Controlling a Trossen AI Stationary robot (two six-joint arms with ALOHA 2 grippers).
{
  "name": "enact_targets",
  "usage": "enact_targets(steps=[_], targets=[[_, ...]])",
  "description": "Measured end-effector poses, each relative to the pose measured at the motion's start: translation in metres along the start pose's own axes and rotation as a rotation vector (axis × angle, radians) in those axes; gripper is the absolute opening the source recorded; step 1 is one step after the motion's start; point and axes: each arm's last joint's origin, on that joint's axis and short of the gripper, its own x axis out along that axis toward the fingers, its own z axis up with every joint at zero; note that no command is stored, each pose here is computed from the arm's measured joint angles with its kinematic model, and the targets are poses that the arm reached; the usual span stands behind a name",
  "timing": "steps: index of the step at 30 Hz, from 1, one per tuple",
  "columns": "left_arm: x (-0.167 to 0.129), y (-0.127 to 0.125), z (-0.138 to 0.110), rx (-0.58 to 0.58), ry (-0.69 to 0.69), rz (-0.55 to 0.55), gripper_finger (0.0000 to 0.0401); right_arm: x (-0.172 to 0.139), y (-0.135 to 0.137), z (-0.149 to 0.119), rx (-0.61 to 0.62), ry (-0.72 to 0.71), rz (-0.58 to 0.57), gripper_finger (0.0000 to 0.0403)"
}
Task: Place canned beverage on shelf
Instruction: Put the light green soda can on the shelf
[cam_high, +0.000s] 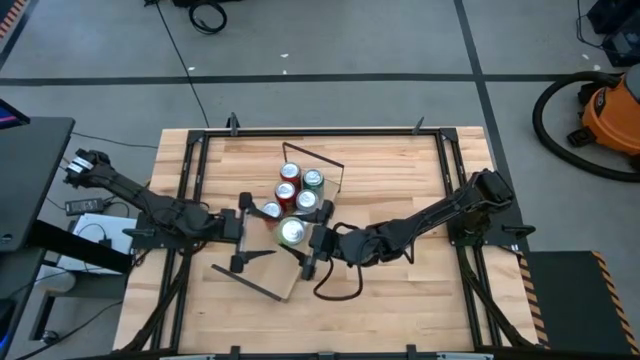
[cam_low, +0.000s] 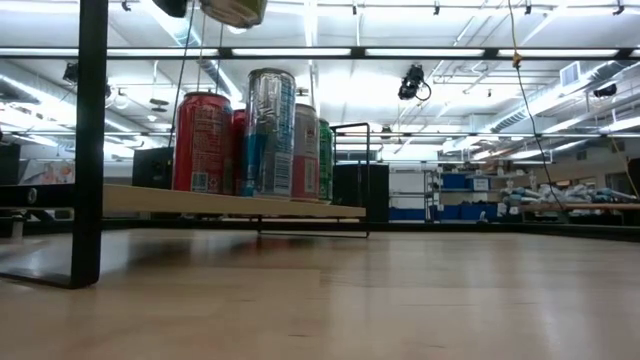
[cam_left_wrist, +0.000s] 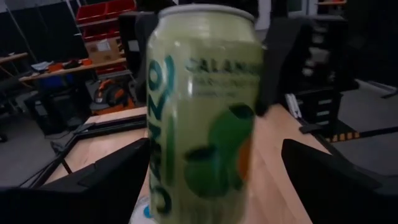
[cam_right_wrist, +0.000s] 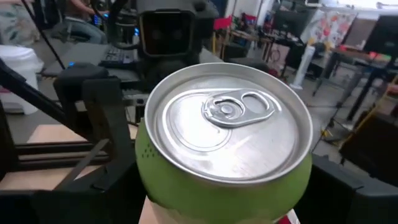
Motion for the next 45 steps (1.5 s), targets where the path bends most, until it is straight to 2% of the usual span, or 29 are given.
enact_targets(steps=[3, 10, 17, 25, 31, 38, 45], targets=[[-0.009, -0.001, 0.004, -0.003, -0.014, -0.023, 0.0375, -0.003, 0.003, 0.007, 0.035, 0.034, 0.004, 0.0323], [-0.028, 0.001, 0.013, -0.003, -0.049, -0.049, 0.0375, -0.004, 0.008, 0.0, 0.129, 0.106, 0.048, 0.0324], [-0.045, 0.011, 0.025, -0.054, -0.133, -0.026, 0.0375, 0.011, 0.028, -0.035, 0.141, 0.183, 0.075, 0.0324], [-0.065, 0.022, 0.035, -0.125, -0.217, -0.018, 0.0375, 0.029, 0.045, -0.056, 0.208, 0.198, 0.052, 0.0324], [-0.067, 0.023, 0.034, -0.13, -0.214, -0.016, 0.0375, 0.03, 0.052, -0.065, 0.243, 0.231, 0.006, 0.0325], [-0.066, 0.023, 0.034, -0.139, -0.208, -0.019, 0.0375, 0.034, 0.051, -0.089, 0.174, 0.342, -0.005, 0.0325], [-0.066, 0.023, 0.033, -0.144, -0.197, -0.022, 0.0375, 0.041, 0.049, -0.107, 0.165, 0.381, -0.009, 0.0325]])
